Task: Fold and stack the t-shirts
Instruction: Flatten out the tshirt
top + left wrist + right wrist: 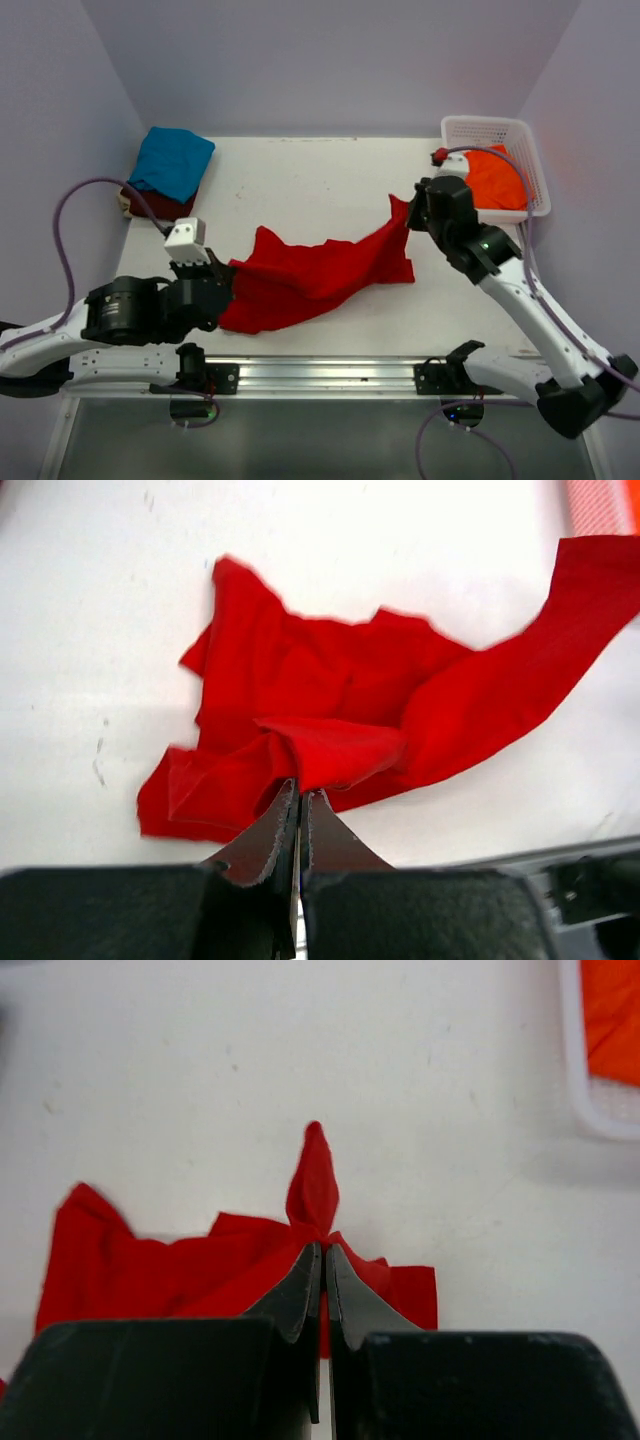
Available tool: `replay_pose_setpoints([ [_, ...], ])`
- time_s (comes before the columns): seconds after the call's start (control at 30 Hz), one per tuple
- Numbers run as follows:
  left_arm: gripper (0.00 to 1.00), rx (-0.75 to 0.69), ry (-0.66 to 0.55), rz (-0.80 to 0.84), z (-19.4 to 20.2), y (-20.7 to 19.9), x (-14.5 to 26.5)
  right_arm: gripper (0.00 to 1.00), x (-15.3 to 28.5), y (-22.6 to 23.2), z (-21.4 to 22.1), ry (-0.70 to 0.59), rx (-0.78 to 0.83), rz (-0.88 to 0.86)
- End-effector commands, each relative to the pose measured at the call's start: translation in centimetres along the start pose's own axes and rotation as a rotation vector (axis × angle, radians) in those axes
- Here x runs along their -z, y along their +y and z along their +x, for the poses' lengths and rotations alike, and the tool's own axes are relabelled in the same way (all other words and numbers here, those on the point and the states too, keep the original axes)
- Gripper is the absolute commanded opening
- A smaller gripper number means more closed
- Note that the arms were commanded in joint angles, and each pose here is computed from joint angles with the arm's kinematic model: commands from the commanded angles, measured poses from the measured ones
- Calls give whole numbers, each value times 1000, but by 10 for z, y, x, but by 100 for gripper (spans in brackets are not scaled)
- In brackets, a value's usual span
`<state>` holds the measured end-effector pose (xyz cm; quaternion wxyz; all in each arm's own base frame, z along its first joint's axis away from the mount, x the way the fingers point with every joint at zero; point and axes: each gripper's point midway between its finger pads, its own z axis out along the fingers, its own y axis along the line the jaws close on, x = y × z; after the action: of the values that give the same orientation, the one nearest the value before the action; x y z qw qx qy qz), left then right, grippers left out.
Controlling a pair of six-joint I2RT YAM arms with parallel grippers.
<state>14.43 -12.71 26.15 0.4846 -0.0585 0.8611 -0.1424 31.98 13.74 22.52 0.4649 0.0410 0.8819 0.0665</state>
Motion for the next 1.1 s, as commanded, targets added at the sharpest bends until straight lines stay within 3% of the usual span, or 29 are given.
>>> replay_pose_setpoints([
  [0.0,0,48,-241,28,-76,2,20,0,48,-30,-30,-125,-4,67],
  [0.03,0,88,-279,68,-91,-9,25,0,58,-32,-38,-155,-7,59],
  [0.07,0,14,-309,79,-103,-11,30,0,75,-35,-47,-199,-21,43],
  [0.33,0,-38,-509,240,-192,-53,76,0,158,-54,-89,-417,-24,-34],
  [0.47,0,-28,-559,309,-220,-56,98,0,201,-62,-96,-505,-53,-107],
  [0.53,0,-10,-551,245,-222,-43,97,0,212,-69,-91,-510,-73,-107],
  [0.67,0,19,-500,180,-207,-35,86,0,197,-74,-60,-376,-52,-72],
  [0.77,0,16,-438,127,-182,-28,71,0,166,-63,-5,-53,19,-57],
  [0.83,0,-18,-398,100,-165,-21,63,11,166,-60,43,198,54,-74],
  [0.9,0,16,-382,94,-158,-17,61,38,170,-44,78,364,57,-168],
  [0.97,0,19,-371,82,-152,-11,59,52,180,-42,75,332,36,-207],
  [1.0,0,21,-372,78,-151,-8,58,61,190,-49,59,243,9,-194],
  [1.07,0,27,-378,76,-151,-6,58,68,196,-56,41,164,-4,-161],
])
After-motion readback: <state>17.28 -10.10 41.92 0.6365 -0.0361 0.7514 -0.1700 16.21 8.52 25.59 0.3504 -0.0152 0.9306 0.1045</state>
